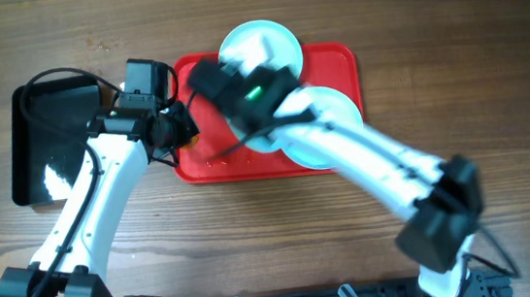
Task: Clean dirty plates on tray and stack at the side
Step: 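Carry the plate right and set it on the table beside the tray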
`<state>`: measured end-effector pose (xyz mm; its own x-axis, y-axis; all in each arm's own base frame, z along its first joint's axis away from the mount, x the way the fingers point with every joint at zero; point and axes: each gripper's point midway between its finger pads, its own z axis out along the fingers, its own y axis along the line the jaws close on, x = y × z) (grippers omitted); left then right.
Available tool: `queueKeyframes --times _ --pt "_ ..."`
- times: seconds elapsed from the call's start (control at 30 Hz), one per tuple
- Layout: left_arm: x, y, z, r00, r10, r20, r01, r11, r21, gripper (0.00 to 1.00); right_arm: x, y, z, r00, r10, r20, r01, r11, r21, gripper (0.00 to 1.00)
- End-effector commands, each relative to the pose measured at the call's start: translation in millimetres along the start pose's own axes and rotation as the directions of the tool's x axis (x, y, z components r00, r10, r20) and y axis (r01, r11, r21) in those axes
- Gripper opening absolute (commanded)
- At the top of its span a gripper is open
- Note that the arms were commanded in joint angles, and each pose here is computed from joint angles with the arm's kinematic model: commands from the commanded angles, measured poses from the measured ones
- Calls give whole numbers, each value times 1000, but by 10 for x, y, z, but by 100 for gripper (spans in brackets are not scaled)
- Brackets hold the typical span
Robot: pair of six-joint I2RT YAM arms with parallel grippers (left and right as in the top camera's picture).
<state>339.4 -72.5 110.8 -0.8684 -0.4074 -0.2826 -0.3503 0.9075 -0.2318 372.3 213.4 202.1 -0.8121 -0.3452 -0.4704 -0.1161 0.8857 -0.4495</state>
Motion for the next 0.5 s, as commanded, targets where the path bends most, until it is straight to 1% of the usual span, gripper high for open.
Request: queueKeyframes --times 0.0,0.03,0.13,0.2,0.27,0.33,0.47 --pt "-32 -73 -25 1000 8 11 -9 1000 29 4 -86 -629 65 947 290 -137 -316 921 -229 4" --pt "-29 -71 -25 1000 9 10 -9 1000 29 4 -52 -957 238 899 383 -212 -430 864 -261 4" --pt "-28 -71 -25 1000 9 10 -9 1000 28 4 13 -1333 470 851 437 -292 -518 789 -329 4" --pt "-32 -73 -25 1000 9 11 -9 1000 29 4 77 -1620 640 801 495 -336 -594 724 -350 4" --pt "-36 -76 -26 1000 9 13 -9 1000 30 4 175 -1915 831 741 563 -366 -668 669 -325 4" --pt "-34 -79 -25 1000 9 13 -10 999 31 4 310 -2175 1040 686 621 -379 -725 632 -275 5" --pt "-6 -104 -26 1000 10 -2 -10 999 47 4 588 -2494 1415 609 692 -389 -789 581 -201 4"
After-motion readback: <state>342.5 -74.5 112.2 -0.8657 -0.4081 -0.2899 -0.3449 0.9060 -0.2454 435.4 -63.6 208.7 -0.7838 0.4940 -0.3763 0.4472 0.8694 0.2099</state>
